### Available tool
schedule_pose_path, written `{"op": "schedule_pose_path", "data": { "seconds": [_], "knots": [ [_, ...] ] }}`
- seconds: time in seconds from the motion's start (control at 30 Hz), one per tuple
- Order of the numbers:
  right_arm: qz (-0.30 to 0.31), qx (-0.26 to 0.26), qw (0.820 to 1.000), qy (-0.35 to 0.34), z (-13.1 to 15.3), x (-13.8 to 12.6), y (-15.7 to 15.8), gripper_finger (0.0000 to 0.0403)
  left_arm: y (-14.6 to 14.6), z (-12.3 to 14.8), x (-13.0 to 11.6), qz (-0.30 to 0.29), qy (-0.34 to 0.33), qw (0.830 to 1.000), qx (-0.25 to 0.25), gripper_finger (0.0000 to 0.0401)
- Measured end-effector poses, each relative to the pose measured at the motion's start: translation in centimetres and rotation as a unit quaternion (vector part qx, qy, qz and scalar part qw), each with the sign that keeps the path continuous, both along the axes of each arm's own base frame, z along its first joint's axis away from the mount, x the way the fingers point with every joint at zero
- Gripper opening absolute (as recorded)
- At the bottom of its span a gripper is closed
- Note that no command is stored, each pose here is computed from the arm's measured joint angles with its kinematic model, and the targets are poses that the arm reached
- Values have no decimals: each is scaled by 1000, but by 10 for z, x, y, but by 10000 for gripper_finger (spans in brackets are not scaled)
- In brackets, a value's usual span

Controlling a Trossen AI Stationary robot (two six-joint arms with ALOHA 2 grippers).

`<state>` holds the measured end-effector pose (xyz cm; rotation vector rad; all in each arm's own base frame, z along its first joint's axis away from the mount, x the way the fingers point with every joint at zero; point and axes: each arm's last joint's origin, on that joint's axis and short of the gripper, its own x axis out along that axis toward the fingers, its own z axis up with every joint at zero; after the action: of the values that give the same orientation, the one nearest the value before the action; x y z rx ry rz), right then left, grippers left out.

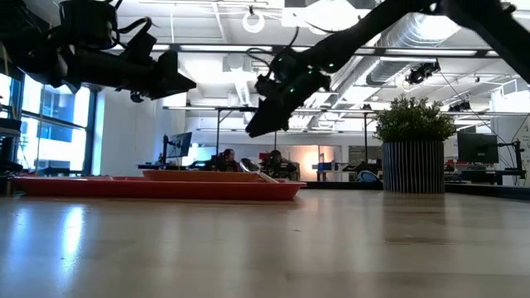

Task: Pick and place plate/cup/fork/spoon on tray
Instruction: Put the yellow spoon on the red tray to the right of the brown plate

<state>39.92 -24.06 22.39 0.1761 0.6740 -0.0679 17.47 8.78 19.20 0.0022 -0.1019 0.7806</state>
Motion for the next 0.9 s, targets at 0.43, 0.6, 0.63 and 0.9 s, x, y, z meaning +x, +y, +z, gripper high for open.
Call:
{"op": "schedule_pose_path", "data": {
  "seconds": [0.43,0.6,0.63,0.9],
  "knots": [
    [65,36,996,58,-26,17,-21,156,0,3,0,-4,-15,1000,3,140],
    [58,48,995,68,-41,16,-28,156,0,3,0,-3,-15,1000,8,140],
    [58,48,995,68,-44,17,-28,156,0,3,0,-3,-15,1000,8,140],
    [69,56,993,78,-56,18,-28,149,0,3,0,-5,-17,1000,5,140]
  ]
}}
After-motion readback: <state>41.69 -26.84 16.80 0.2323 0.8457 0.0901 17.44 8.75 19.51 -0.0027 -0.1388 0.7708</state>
